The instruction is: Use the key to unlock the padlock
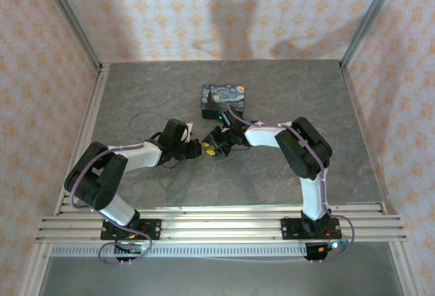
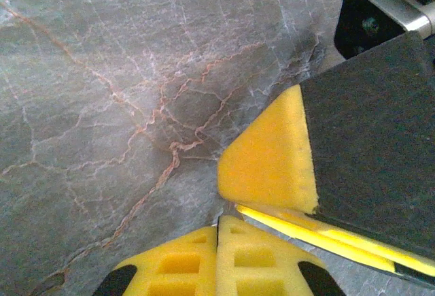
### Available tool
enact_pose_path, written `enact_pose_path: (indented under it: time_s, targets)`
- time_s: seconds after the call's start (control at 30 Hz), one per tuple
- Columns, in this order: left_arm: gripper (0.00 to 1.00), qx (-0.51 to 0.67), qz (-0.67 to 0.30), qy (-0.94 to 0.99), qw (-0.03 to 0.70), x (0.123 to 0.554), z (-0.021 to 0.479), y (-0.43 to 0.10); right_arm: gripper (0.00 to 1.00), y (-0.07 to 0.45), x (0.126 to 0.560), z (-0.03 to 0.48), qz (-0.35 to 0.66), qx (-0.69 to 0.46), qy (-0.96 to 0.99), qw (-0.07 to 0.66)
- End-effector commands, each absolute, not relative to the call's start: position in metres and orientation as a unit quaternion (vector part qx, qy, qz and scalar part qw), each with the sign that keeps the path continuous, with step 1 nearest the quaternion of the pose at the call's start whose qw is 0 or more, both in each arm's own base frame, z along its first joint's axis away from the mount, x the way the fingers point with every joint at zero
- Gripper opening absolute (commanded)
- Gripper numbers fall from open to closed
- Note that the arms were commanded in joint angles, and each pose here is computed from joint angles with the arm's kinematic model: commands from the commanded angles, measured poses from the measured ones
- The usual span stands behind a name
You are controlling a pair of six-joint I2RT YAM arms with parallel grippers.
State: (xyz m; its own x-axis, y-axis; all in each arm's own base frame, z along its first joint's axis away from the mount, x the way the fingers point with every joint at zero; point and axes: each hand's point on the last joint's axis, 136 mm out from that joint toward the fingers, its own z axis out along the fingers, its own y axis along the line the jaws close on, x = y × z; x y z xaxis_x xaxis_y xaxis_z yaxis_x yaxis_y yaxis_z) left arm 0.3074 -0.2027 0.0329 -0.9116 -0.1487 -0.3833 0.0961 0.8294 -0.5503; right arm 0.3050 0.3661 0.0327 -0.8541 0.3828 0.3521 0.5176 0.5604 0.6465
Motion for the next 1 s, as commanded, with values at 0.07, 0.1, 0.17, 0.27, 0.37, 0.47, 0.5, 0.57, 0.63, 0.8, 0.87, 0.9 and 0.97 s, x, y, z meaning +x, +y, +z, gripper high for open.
enact_pose_path:
  time_s: [0.07,0.1,0.17,0.27,0.37,0.47,0.5,0.57,0.63,0.8,0.87,0.9,0.97]
  targets:
    - [0.00,-0.012,-0.304,0.929,0.211,0.3061,0.0319,-0.2081,0.28,0.3699,0.2894,0.0099,-0.360,-0.269,-0.886,0.111]
    - [0.00,-0.012,-0.304,0.929,0.211,0.3063,0.0320,-0.2081,0.27,0.3697,0.2894,0.0090,-0.359,-0.270,-0.886,0.111]
    - [0.00,-0.013,-0.306,0.928,0.211,0.3061,0.0316,-0.2085,0.27,0.3710,0.2877,0.0088,-0.358,-0.269,-0.887,0.113]
    - [0.00,-0.014,-0.308,0.927,0.214,0.3074,0.0337,-0.2091,0.28,0.3725,0.2855,0.0088,-0.356,-0.266,-0.889,0.114]
    - [0.00,-0.012,-0.311,0.925,0.220,0.3093,0.0368,-0.2100,0.29,0.3731,0.2835,0.0082,-0.353,-0.266,-0.890,0.115]
    - [0.00,-0.012,-0.311,0.924,0.223,0.3101,0.0384,-0.2101,0.29,0.3727,0.2826,0.0077,-0.351,-0.267,-0.890,0.114]
    - [0.00,-0.012,-0.312,0.923,0.224,0.3105,0.0389,-0.2104,0.29,0.3724,0.2825,0.0076,-0.351,-0.267,-0.890,0.114]
    - [0.00,-0.013,-0.311,0.923,0.224,0.3109,0.0387,-0.2102,0.30,0.3721,0.2816,0.0073,-0.349,-0.266,-0.891,0.114]
    - [0.00,-0.012,-0.313,0.922,0.226,0.3114,0.0396,-0.2107,0.30,0.3719,0.2816,0.0073,-0.348,-0.266,-0.892,0.114]
    - [0.00,-0.024,-0.320,0.921,0.223,0.3116,0.0400,-0.2118,0.29,0.3736,0.2807,0.0060,-0.348,-0.265,-0.892,0.117]
    - [0.00,-0.024,-0.322,0.920,0.223,0.3114,0.0402,-0.2120,0.27,0.3744,0.2811,0.0066,-0.349,-0.265,-0.891,0.117]
    - [0.00,-0.023,-0.323,0.919,0.224,0.3113,0.0404,-0.2123,0.26,0.3748,0.2810,0.0063,-0.349,-0.265,-0.891,0.118]
    - [0.00,-0.024,-0.323,0.919,0.224,0.3114,0.0401,-0.2122,0.18,0.3754,0.2814,0.0067,-0.350,-0.265,-0.891,0.118]
